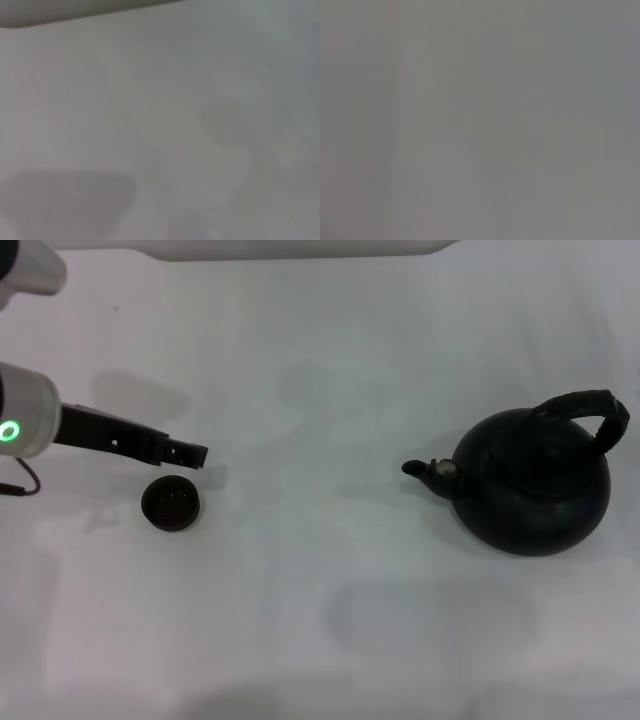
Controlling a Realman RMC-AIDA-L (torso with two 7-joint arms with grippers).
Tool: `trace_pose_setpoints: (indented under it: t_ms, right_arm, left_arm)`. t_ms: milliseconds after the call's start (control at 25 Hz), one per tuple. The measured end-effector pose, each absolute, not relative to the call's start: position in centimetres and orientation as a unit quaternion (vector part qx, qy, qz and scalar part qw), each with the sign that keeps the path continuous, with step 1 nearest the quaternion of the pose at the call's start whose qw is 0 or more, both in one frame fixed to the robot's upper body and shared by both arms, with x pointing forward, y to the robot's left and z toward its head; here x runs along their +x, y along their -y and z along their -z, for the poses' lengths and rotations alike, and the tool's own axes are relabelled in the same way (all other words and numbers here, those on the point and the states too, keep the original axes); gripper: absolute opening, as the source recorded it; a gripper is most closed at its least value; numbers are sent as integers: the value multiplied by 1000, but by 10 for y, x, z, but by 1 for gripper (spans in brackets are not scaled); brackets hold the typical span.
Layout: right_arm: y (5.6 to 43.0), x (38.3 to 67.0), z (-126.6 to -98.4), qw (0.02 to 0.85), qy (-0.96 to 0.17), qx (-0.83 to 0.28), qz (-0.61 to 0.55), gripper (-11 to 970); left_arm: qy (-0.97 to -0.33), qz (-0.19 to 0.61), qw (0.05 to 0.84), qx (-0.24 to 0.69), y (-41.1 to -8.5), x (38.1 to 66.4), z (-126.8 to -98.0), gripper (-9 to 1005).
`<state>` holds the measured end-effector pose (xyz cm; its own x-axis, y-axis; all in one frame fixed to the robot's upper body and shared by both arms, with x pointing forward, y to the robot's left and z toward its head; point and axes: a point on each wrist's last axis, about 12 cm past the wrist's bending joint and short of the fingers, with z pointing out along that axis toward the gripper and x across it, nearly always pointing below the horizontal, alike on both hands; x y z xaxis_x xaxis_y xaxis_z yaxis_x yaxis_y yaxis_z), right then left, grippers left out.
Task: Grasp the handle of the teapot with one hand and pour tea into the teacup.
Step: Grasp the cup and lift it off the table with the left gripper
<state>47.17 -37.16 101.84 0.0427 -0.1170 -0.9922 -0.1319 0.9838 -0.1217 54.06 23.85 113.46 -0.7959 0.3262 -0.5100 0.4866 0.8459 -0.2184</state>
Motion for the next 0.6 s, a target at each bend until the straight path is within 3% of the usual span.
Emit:
trace_pose_setpoints:
  t_ms: [600]
  right_arm:
    - [372,475,-1021,719,-688,-95,-3,877]
  left_arm:
    - [-949,153,176,213,-234,537,-1121,862]
